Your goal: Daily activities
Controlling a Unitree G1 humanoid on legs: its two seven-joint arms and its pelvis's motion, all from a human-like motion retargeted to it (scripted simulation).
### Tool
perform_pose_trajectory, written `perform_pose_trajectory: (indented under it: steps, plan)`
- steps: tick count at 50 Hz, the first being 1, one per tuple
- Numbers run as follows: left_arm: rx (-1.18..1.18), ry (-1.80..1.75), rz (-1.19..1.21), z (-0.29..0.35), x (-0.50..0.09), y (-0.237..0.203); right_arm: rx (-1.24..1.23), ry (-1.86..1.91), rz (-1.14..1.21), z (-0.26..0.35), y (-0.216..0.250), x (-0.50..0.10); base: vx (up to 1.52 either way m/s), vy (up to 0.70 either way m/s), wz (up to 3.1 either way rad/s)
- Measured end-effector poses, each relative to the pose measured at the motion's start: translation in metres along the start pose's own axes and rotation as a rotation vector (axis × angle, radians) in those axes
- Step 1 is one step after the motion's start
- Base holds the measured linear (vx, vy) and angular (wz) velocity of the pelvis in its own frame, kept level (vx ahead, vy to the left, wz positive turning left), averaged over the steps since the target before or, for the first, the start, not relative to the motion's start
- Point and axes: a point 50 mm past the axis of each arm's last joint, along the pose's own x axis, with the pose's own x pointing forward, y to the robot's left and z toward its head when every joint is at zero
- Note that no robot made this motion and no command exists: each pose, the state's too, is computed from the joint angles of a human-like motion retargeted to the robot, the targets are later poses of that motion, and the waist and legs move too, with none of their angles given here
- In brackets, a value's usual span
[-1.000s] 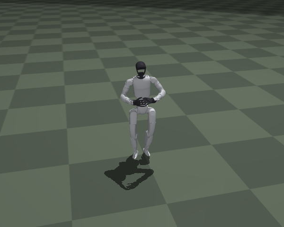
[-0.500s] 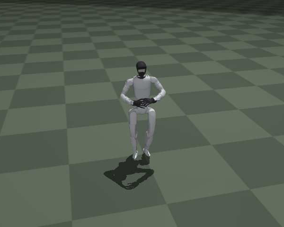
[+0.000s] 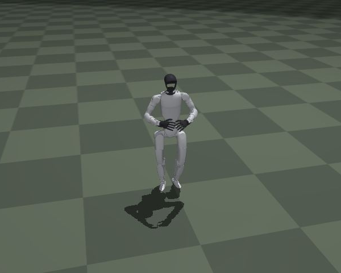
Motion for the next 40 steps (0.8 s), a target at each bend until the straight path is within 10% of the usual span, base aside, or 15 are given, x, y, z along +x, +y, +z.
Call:
perform_pose_trajectory:
  steps: [40]
  plan:
    - [-0.396, 0.38, 0.363, -0.058, -0.081, -0.01, -0.126, -0.608, -0.703, 0.113, -0.1, -0.051, 0.0, 0.0, 0.0]
